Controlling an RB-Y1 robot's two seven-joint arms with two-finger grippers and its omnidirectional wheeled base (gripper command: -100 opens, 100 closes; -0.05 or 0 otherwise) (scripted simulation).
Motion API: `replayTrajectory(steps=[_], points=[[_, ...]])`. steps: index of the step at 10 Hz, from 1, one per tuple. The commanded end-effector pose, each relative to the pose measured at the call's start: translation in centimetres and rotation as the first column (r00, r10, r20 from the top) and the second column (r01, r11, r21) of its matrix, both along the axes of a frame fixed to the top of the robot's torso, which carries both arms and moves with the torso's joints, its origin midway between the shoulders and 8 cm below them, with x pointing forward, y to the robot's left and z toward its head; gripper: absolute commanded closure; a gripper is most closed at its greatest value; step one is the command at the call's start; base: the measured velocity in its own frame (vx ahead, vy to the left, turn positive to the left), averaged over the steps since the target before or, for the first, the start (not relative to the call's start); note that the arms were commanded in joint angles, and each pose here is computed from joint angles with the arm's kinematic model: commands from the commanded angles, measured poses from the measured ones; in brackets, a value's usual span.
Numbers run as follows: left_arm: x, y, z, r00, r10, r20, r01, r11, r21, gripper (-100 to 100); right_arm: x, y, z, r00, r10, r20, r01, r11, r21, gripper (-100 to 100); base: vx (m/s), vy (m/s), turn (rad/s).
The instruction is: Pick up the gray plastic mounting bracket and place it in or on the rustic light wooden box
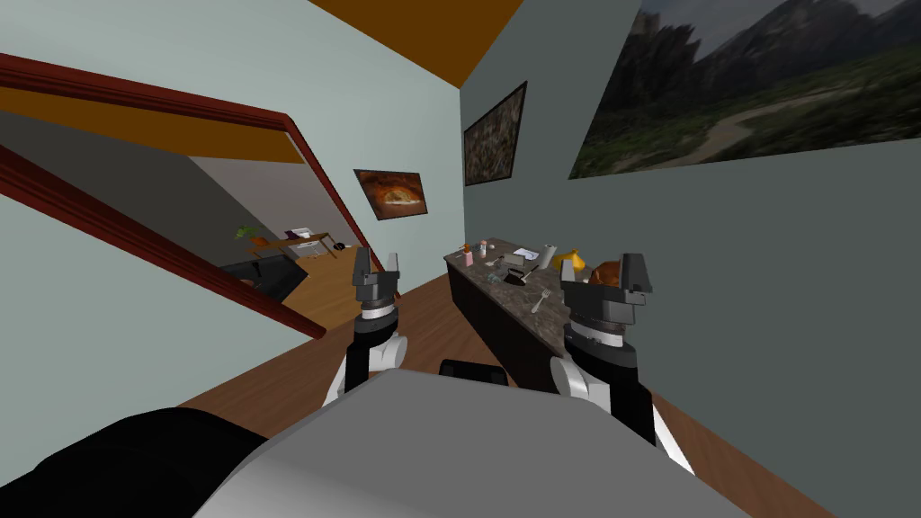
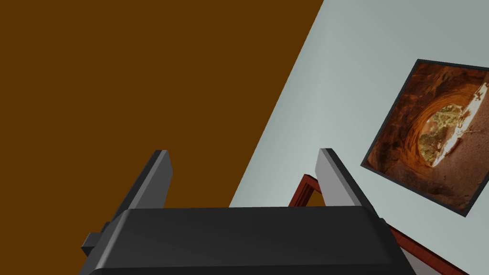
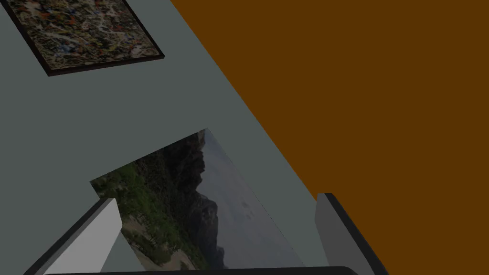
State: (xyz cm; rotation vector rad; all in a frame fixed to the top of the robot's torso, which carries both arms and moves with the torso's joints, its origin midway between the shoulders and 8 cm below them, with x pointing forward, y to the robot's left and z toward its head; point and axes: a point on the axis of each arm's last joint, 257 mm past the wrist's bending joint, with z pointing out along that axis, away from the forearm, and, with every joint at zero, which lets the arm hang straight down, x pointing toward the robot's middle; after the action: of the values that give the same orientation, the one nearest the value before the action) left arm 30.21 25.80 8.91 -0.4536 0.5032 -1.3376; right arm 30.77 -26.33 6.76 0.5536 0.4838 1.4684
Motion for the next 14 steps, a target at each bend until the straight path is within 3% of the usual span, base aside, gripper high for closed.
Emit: replayTrajectory(steps=[1, 5, 8, 11, 14], points=[[0.0, 0.0, 0.0, 1.0, 0.0, 0.0, 0.0, 1.0, 0.0, 0, 0.4, 0.6, -0.2, 1.0, 0.017, -0.01, -0.017, 0.999, -0.034, -100, 0.006, 0.006, 0.019], [0.0, 0.0, 0.0, 1.0, 0.0, 0.0, 0.0, 1.0, 0.0, 0, 2.2, 2.6, -1.3, 0.997, 0.063, -0.051, -0.07, 0.986, -0.152, -100, 0.025, 0.015, 0.036], [0.0, 0.0, 0.0, 1.0, 0.0, 0.0, 0.0, 1.0, 0.0, 0, 4.2, 4.2, -2.3, 0.993, 0.087, -0.083, -0.106, 0.962, -0.252, -100, 0.044, 0.029, 0.054], [0.0, 0.0, 0.0, 1.0, 0.0, 0.0, 0.0, 1.0, 0.0, 0, 6.3, 5.6, -3.4, 0.989, 0.095, -0.114, -0.13, 0.925, -0.356, -100, 0.053, 0.045, 0.06], [0.0, 0.0, 0.0, 1.0, 0.0, 0.0, 0.0, 1.0, 0.0, 0, 8.6, 6.6, -4.5, 0.986, 0.083, -0.142, -0.14, 0.876, -0.462, -100, 0.059, 0.054, 0.066]])
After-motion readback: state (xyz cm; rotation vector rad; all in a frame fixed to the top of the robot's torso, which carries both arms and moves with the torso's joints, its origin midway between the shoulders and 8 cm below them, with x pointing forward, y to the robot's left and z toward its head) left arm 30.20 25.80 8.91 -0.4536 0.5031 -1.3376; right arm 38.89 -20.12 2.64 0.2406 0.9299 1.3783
